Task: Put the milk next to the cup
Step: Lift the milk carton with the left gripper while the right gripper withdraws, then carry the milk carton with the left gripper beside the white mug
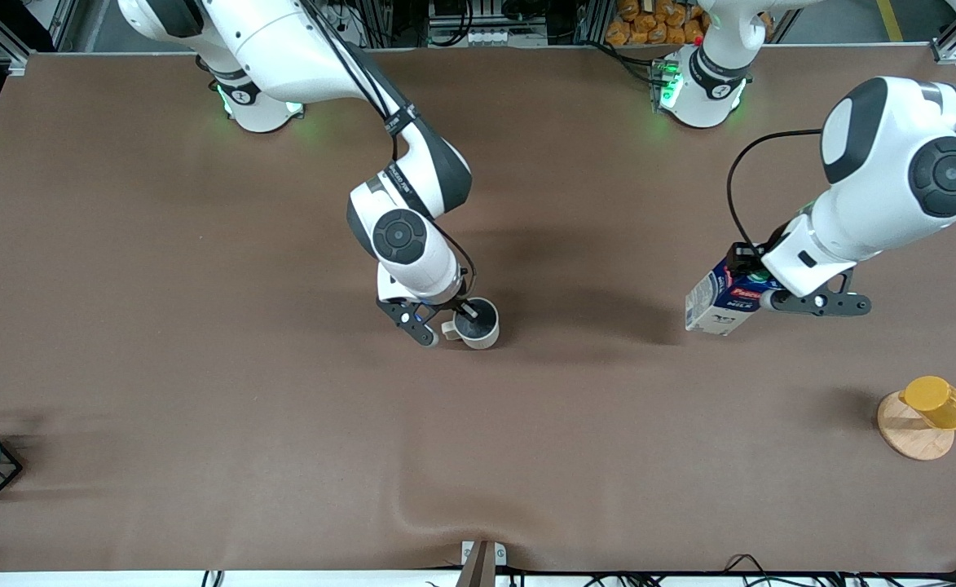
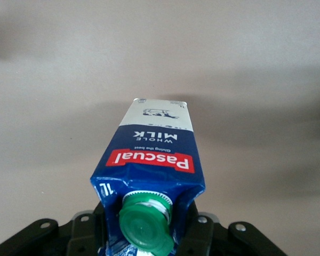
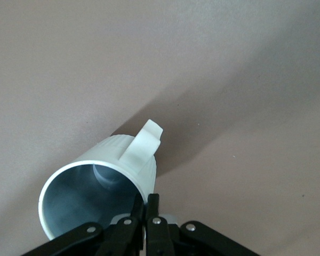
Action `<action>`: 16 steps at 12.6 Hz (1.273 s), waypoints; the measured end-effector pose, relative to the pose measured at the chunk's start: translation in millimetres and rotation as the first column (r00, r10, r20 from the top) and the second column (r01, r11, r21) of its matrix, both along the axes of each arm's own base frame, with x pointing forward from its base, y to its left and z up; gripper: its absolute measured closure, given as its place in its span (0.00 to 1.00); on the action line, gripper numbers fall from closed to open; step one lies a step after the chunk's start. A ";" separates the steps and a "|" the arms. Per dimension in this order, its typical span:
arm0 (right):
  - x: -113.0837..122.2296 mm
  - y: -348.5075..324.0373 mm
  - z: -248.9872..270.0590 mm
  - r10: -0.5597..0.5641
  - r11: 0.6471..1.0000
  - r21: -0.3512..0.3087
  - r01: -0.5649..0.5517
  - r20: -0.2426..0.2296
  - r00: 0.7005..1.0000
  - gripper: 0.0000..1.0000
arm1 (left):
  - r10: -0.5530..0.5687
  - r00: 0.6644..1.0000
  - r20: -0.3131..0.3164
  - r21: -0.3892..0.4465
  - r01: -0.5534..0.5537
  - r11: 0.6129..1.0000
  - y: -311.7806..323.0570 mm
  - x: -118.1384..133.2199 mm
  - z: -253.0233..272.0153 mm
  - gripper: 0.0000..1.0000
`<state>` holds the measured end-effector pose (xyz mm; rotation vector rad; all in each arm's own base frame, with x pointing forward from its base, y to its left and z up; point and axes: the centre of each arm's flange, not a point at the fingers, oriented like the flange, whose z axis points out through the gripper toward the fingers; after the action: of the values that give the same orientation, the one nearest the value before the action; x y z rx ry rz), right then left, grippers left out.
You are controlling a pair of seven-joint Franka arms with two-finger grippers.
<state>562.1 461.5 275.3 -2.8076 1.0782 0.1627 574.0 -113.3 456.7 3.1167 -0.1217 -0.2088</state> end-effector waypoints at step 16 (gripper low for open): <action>91.6 -238.2 195.8 0.237 0.970 -0.041 -0.239 -0.050 0.970 0.00 | 0.038 0.999 -0.018 0.012 -0.038 0.999 -155.1 -54.0 10.9 0.44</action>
<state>653.8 223.2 471.2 -2.9820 0.7583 0.2273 520.0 -268.5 467.6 3.1244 -0.0617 -0.2380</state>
